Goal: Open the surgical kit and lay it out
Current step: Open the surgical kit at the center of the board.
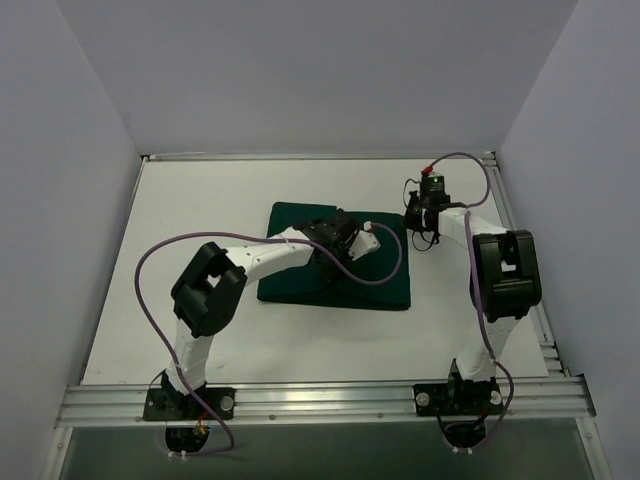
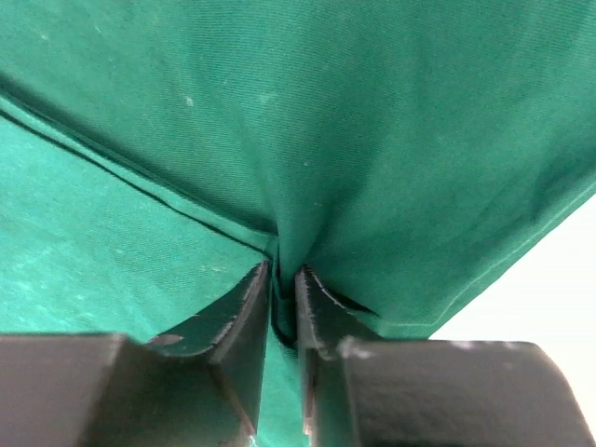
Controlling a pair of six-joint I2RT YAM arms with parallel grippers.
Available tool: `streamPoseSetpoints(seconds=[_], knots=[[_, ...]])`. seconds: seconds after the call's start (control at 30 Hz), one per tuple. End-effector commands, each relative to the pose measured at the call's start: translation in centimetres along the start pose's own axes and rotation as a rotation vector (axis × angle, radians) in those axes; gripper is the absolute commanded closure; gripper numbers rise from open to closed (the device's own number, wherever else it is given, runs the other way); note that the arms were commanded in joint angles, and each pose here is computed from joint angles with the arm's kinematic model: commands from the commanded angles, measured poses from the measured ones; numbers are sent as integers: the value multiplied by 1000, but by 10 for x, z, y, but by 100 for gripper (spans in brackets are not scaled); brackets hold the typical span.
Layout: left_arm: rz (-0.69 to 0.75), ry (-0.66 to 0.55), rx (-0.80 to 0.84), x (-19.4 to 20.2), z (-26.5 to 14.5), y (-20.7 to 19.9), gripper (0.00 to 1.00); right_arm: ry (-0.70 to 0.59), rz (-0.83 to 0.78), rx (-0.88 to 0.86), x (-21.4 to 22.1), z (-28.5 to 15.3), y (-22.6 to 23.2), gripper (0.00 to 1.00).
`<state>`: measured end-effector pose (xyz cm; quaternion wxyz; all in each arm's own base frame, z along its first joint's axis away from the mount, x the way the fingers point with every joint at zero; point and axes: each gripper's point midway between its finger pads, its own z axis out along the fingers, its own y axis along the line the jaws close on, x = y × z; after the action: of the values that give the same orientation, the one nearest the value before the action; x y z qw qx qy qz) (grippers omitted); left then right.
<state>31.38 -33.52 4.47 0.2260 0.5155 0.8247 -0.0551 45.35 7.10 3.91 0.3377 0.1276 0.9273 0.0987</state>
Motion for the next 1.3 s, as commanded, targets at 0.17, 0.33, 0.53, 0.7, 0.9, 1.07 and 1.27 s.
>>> streamPoseSetpoints(seconds=[0.17, 0.33, 0.53, 0.7, 0.9, 1.07, 1.27], knots=[[-45, -77, 17, -20, -28, 18, 52, -12, -9, -32, -3, -15, 13, 98], [-50, -61, 45, -14, -23, 13, 60, 2, -22, -44, 1, -18, 19, 93], [-64, -104, 71, -24, -39, 12, 51, -15, -21, -59, -3, -24, 22, 82], [-66, -82, 64, -18, -31, 15, 53, 12, -17, -45, 7, -16, 18, 78], [-81, -75, 83, -12, -32, 14, 54, 46, -20, -44, 23, -10, 16, 74], [-79, -89, 91, -15, -39, 14, 44, 73, -27, -48, 36, -4, 19, 73], [-88, -71, 114, -7, -37, 11, 48, 96, -27, -41, 46, 2, 17, 84]])
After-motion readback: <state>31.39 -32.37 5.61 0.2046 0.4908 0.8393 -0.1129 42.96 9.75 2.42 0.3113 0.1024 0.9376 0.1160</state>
